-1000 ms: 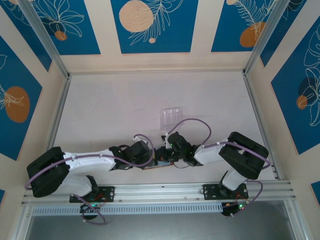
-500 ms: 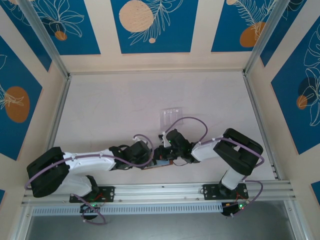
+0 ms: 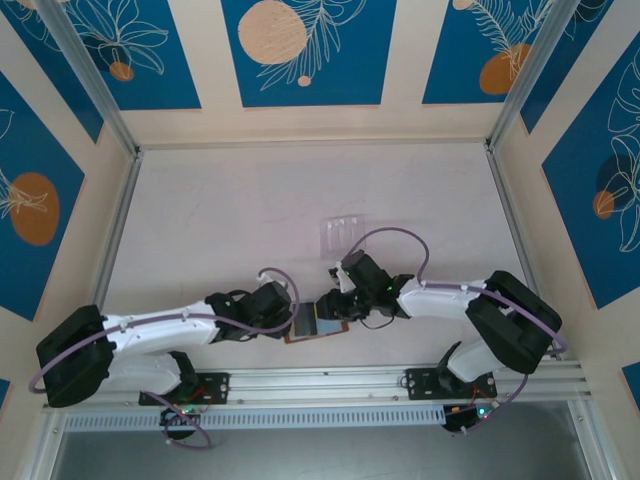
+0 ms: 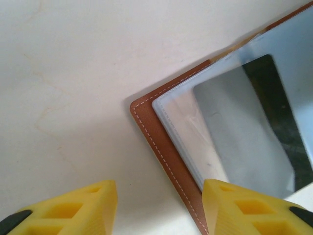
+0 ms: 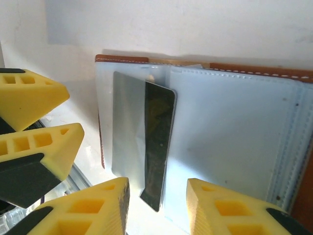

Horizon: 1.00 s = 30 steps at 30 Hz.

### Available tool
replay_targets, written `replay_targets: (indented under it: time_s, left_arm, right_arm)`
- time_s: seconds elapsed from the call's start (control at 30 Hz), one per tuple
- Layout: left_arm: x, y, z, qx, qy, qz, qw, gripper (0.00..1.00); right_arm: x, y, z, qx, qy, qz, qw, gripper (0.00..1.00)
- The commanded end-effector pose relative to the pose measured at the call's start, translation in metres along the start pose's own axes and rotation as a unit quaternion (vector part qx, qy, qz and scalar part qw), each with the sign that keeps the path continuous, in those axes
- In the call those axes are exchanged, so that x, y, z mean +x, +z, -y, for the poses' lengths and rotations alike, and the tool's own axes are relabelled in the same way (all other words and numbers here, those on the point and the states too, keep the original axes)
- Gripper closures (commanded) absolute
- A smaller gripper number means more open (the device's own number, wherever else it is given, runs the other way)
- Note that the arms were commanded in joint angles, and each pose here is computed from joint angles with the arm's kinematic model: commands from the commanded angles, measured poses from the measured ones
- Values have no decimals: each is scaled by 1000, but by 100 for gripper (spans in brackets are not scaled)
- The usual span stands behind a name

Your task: Put the credit cards into the card holder

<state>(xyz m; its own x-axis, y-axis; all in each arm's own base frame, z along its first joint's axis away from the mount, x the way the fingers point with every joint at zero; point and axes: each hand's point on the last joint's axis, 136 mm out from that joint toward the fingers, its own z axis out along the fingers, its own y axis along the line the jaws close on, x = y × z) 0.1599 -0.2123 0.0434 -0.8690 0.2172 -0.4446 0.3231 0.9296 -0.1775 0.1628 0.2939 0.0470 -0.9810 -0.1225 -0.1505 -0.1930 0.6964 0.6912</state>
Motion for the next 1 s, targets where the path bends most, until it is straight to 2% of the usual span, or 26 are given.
replay_targets:
  time_s: [0.0,0.1,0.17,0.27,0.47,0.97]
  left_arm:
    - [-2,-7,-1,6,-6,-6,1000,53]
    - [-4,-6,-3,4,-8,-7,1000,64]
    - [-4,-4,-5,4,-13,-9,1000,70]
    - [-4,1,-5,6,-12,-14,1000,73]
    - [-4,13,2,16,0,-29,999,78]
    - [13,33,-5,5,1,-52,999,80]
  right_arm:
    - [-1,-9,-8,10,-14,-12,1000,73]
    - [-8,-7,-11,21,-20,-14,999,90]
    - [-10,-3,-8,37,-19,-18,999,95]
    - [-13,1,-2,63,-18,-20,998,99]
    - [-9,11,11,96,-12,-31,995,100]
    - [-14,33,-9,83,-33,-46,995,97]
